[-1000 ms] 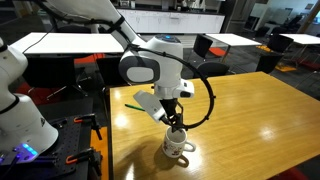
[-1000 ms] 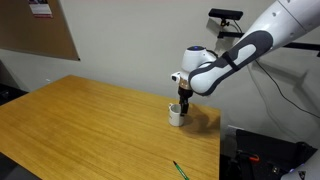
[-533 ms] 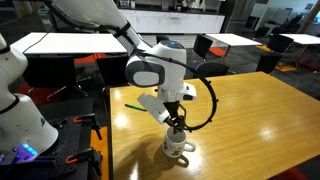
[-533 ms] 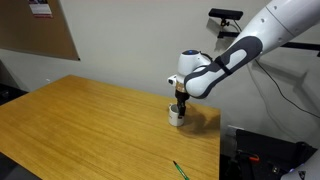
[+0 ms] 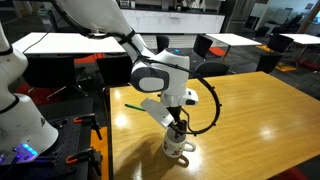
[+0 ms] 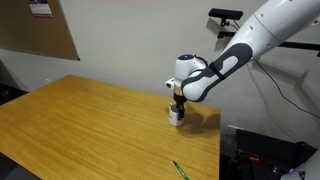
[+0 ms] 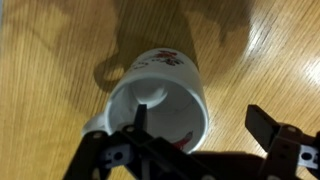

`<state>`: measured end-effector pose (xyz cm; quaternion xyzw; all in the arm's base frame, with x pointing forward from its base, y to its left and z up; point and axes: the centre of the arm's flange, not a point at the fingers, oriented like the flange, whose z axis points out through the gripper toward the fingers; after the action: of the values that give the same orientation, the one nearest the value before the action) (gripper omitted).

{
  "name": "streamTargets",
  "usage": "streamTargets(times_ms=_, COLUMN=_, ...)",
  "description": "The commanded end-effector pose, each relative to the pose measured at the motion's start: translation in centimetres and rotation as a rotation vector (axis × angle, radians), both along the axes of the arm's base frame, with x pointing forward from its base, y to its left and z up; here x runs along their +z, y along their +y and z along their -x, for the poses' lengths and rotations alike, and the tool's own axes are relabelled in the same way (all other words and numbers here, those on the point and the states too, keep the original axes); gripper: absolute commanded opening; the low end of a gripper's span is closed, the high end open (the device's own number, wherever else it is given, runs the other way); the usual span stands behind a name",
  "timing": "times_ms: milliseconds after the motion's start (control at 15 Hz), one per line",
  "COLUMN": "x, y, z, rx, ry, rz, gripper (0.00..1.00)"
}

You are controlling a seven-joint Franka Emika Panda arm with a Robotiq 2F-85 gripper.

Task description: Move the white cup to the left

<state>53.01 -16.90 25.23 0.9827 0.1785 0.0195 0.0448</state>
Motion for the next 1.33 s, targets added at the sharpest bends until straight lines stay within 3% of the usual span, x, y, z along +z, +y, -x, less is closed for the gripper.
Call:
streamTargets(times_ms=0, x=-0.2, y=0.0, z=-0.1, rx=0.002, ry=0.004, rz=0.001, gripper=1.0)
streamTargets(times_ms=1133, x=-0.2, y=1.0, z=-0.1, rx=0.018, ry=0.004, rz=-0.003, gripper=1.0)
streamTargets(times_ms=1267, x=-0.2, y=0.9, z=-0.1, rx=0.016, ry=0.004, rz=-0.002, gripper=0.94)
